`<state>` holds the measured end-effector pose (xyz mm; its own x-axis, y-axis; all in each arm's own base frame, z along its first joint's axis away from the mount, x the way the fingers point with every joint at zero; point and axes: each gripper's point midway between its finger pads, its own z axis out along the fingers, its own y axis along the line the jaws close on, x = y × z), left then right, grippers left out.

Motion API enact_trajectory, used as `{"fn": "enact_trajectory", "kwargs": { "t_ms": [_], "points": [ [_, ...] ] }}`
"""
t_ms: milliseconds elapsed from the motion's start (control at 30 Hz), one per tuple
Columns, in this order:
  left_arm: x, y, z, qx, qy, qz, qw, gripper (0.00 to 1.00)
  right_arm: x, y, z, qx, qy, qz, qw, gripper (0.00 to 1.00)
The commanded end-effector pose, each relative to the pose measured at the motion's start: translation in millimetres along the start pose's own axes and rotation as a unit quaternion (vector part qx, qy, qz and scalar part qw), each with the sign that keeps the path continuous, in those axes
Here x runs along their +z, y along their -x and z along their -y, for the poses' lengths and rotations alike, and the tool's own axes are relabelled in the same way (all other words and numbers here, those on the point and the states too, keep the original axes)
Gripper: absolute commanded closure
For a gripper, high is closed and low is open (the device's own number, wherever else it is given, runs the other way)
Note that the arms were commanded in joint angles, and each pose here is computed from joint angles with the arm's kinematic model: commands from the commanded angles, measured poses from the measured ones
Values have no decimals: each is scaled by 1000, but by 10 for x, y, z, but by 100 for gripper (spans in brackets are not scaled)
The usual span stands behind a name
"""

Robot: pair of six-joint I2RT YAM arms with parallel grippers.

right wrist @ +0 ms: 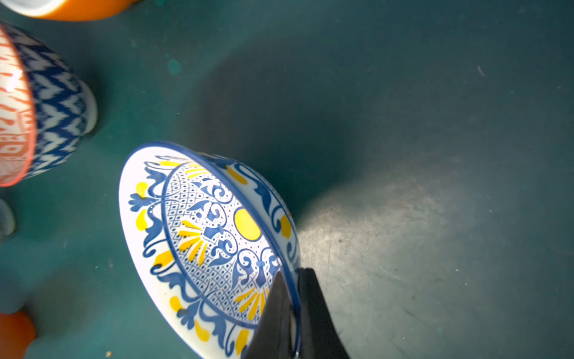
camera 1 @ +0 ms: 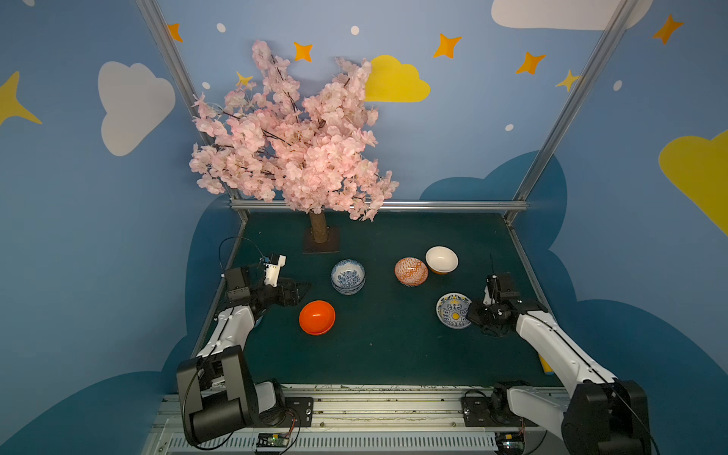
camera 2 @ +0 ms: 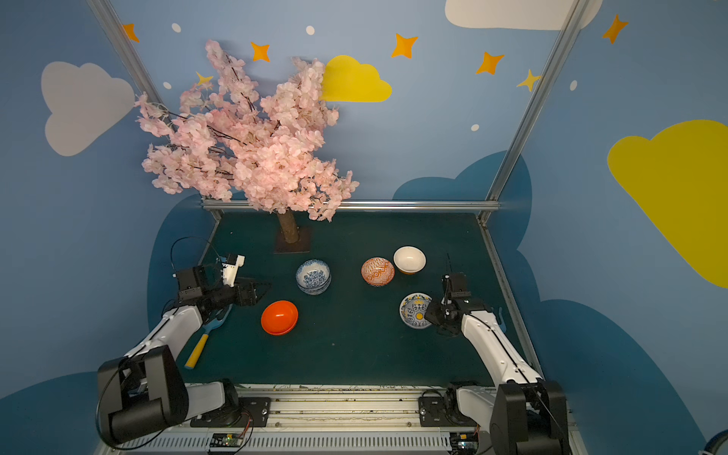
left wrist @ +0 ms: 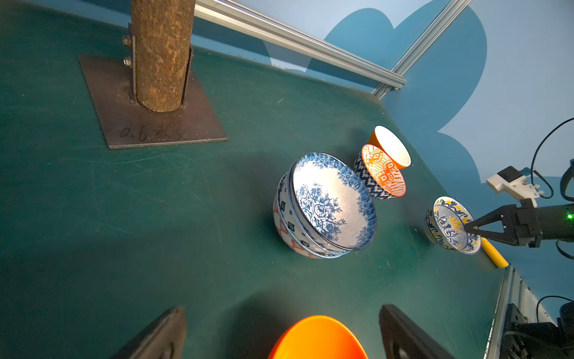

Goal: Stack the bowls
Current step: Pick up the bowl from the center of the board, then place the bowl on the bowl.

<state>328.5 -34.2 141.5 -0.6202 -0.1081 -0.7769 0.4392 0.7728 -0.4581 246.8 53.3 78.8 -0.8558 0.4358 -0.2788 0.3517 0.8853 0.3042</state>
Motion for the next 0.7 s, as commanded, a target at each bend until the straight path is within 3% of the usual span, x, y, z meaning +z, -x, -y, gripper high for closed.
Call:
{"fn": "enact_trajectory", "kwargs": {
  "t_ms": [0, 233, 667],
  "points": [
    [-29, 38, 47, 9, -2, 2, 1000, 0, -251, 141, -255, -5, 51, 22, 998, 100],
    [-32, 38, 44, 9, -1, 2, 1000, 0, -407, 236, -496, 14, 96, 22, 995, 100],
    [-33, 46, 5, 2, 6, 2, 1000, 0, -642, 397, -1072, -30, 137, 22, 990, 100]
  ]
}}
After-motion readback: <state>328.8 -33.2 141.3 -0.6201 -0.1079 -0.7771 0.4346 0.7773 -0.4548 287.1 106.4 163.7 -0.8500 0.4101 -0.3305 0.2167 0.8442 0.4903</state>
